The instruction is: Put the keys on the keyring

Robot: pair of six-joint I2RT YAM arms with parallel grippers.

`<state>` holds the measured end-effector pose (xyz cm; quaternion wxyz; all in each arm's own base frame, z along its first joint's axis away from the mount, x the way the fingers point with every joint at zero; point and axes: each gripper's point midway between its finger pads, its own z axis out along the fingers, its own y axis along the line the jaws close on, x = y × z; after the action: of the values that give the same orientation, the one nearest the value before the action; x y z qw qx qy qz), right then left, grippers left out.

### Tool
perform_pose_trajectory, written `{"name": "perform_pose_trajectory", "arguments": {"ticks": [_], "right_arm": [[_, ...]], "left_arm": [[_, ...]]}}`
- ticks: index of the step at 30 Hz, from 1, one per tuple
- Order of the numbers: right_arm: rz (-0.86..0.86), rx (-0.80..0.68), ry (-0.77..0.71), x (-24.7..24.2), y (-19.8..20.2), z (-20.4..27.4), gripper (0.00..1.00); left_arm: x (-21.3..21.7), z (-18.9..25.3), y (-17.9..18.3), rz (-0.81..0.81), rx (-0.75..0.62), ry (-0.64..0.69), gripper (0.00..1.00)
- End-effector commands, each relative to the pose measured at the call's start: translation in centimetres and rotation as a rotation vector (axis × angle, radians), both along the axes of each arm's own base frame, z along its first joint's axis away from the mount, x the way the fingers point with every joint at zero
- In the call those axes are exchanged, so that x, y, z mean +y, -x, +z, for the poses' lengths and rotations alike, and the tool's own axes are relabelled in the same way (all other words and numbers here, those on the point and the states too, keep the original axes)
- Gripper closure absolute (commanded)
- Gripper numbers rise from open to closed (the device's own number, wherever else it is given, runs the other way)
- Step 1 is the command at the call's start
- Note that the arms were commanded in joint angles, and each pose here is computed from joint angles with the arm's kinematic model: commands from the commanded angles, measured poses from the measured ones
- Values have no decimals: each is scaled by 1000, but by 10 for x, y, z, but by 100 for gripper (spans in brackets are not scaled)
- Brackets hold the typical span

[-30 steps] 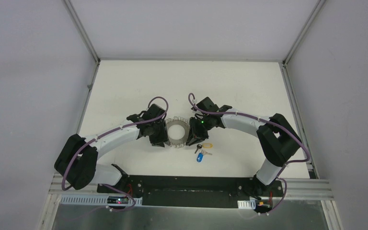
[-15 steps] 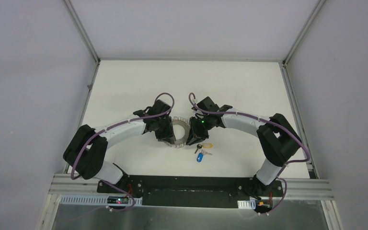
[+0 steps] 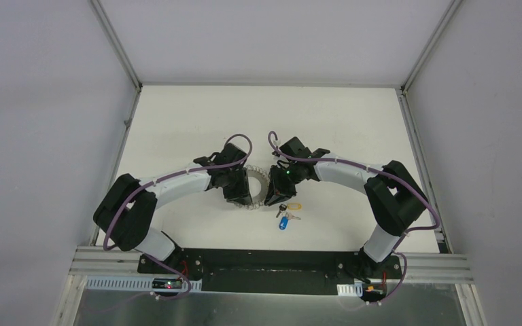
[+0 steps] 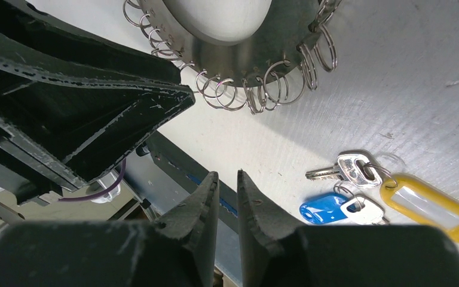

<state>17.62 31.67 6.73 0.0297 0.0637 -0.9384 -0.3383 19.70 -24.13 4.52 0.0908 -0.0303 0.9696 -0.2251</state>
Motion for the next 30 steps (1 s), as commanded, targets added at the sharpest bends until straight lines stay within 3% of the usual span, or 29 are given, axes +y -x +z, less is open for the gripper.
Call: {"name": "perform_pose_trajectory", "arguments": {"ticks": [1, 9, 15, 30], "right_arm": [[1, -37, -26, 2, -6, 9, 80], [4, -32, -21, 1, -5, 7, 80], [10, -27, -24, 2, -5, 6, 79], [33, -31, -23, 5, -3, 9, 79]], "left_arm": [[-12, 31, -14, -30, -105, 66, 67], [14, 49, -21, -13, -228, -27, 63], [32, 34, -20, -31, -194, -159, 61], [-1, 17, -16, -111, -74, -101, 68]]}}
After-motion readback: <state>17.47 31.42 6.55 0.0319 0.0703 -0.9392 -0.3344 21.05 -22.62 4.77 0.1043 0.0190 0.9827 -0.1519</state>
